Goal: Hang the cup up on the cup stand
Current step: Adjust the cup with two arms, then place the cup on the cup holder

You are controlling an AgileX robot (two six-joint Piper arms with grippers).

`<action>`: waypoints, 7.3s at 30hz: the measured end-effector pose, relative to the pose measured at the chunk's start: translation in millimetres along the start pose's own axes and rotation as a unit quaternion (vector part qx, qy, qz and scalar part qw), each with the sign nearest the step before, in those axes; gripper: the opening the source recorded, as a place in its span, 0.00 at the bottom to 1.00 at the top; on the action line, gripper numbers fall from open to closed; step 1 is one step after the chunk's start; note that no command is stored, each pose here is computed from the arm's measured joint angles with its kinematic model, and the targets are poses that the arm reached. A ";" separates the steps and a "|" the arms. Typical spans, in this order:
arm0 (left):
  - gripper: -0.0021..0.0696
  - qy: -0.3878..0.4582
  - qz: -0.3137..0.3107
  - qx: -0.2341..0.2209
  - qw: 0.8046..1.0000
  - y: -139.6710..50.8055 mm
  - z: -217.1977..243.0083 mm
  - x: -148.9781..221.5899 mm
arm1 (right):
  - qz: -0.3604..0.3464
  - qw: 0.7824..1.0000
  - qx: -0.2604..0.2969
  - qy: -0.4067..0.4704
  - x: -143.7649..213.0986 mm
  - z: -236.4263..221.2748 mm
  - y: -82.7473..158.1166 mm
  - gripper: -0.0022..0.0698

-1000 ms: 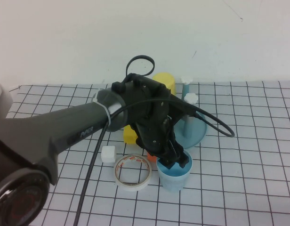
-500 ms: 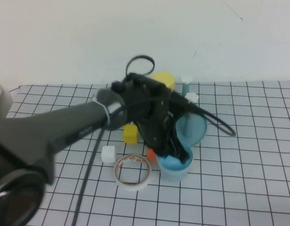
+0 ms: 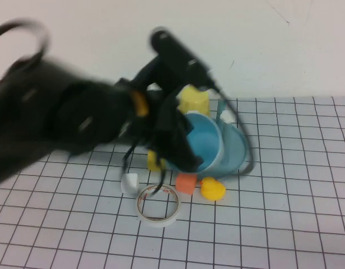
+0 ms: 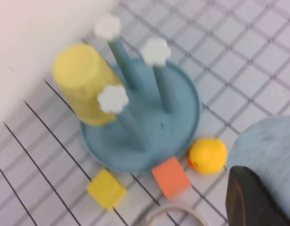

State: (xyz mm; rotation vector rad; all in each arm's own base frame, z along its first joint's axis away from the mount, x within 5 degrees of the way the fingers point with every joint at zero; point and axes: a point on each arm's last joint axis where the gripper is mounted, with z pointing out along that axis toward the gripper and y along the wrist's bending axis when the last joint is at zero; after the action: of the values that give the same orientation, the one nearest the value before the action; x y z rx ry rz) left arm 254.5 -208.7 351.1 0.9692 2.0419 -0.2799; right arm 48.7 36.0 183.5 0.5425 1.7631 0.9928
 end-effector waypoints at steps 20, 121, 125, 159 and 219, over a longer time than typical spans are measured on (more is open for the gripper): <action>0.05 -0.332 0.078 -0.113 0.933 -10.0 -40.8 63.6 | 0.037 0.990 -0.117 0.067 -18.4 16.7 44.5 0.04; 0.03 -0.049 -0.022 -0.091 0.994 -10.3 -155.2 154.5 | -0.482 0.871 -0.023 0.093 -93.3 333.6 155.9 0.84; 0.03 -0.040 -0.063 -0.101 0.992 -12.3 -164.4 164.4 | -0.511 0.854 -0.001 0.094 -88.6 364.1 143.3 0.84; 0.03 -0.064 -0.114 -0.112 0.985 -31.4 -180.7 212.7 | -0.511 0.846 0.115 0.098 -70.9 432.2 85.5 0.85; 0.03 -0.022 -0.133 -0.103 0.985 -33.8 -179.7 220.4 | -0.516 0.848 0.087 0.080 -57.8 434.2 119.0 0.68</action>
State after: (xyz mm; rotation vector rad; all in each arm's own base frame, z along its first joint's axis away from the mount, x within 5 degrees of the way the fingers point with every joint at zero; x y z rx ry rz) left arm 45.8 -22.6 289.2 0.5596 2.1120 -0.2221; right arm 458.3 222.8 242.0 -0.4124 1.9105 0.1053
